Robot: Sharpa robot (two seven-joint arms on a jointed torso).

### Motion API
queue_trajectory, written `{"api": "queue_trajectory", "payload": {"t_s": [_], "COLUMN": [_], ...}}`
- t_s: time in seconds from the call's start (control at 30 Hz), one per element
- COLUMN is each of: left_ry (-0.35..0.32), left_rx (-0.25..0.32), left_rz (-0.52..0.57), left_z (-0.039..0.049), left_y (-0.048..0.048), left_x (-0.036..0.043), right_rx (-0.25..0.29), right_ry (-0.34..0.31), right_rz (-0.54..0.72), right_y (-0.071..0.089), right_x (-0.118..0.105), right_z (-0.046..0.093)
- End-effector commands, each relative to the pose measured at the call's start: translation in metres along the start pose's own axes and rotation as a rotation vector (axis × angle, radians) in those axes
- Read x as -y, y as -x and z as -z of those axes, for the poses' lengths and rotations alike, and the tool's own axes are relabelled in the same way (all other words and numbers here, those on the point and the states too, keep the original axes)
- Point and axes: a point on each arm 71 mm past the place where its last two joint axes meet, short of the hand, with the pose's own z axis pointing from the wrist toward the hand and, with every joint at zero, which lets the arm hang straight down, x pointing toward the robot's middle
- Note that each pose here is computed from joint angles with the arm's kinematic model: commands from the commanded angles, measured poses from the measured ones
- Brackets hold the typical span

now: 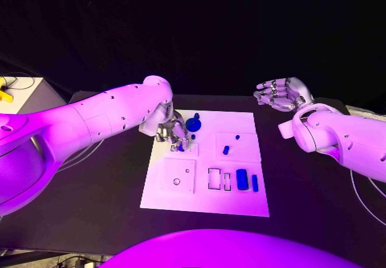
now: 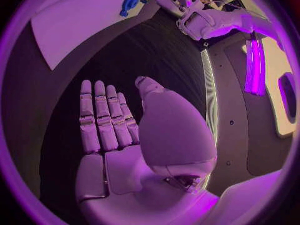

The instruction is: Assemble the parts on the task board

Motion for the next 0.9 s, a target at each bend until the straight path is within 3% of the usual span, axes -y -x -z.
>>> {"api": "queue_trajectory", "payload": {"t_s": [0.03,0.9], "left_ry": [-0.004,0.015], "left_rx": [0.003,0.041], "left_rz": [0.006,0.016], "left_z": [-0.0060,-0.0040], "left_y": [-0.0044,-0.0037], "left_x": [0.0017,-0.0089], "right_rx": [-0.012,-0.012], "right_ry": [0.014,0.012], "right_rz": [-0.004,-0.003], "right_y": [-0.001,0.000], "right_x": [-0.001,0.000], "right_z": [0.000,0.000]}}
